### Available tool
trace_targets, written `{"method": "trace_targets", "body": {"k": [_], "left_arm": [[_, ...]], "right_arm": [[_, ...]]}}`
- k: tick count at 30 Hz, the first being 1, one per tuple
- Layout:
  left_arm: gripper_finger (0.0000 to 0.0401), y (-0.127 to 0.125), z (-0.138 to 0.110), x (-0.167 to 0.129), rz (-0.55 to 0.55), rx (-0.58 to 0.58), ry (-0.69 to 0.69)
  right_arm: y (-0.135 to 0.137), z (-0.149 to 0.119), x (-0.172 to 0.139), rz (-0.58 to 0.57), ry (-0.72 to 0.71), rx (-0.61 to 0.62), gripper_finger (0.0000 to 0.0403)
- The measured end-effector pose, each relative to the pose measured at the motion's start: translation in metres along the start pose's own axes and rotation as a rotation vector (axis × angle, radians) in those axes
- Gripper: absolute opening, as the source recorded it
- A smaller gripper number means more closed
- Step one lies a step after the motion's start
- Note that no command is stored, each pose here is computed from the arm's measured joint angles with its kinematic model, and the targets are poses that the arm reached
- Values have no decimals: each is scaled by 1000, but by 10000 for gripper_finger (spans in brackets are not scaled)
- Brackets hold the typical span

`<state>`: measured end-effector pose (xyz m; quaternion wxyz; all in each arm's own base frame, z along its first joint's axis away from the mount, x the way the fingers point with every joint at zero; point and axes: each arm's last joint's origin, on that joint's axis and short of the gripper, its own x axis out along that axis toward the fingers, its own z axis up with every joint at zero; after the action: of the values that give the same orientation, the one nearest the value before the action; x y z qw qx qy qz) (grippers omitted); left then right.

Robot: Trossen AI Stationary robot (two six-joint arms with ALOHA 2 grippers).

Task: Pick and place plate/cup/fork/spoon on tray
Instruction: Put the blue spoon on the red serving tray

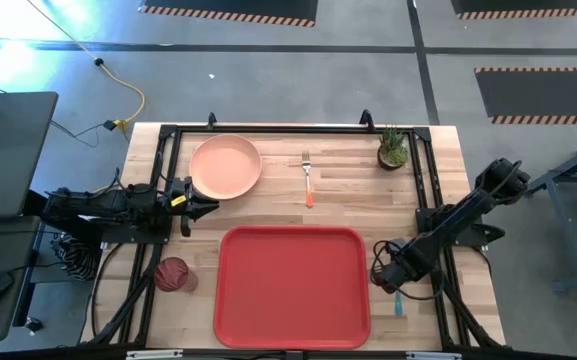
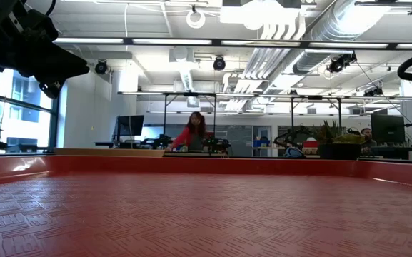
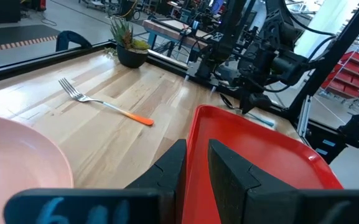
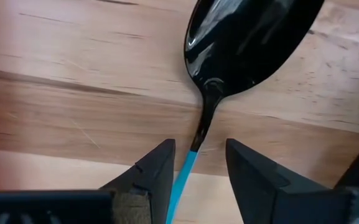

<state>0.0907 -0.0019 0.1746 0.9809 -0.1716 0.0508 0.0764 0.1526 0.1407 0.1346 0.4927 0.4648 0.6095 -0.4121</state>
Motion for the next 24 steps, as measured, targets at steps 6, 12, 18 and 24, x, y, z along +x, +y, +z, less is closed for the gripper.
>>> {"method": "trace_targets", "body": {"k": [6, 12, 18, 24], "left_arm": [[54, 0, 0, 0, 0, 2, 0], [54, 0, 0, 0, 0, 2, 0], [54, 0, 0, 0, 0, 2, 0], [54, 0, 0, 0, 1, 2, 0]], "right_arm": [[1, -1, 0, 13, 6, 39, 67], [1, -1, 0, 13, 9, 66, 9], [2, -2, -2, 21, 13, 86, 5], [8, -6, -10, 43, 22, 117, 3]]}}
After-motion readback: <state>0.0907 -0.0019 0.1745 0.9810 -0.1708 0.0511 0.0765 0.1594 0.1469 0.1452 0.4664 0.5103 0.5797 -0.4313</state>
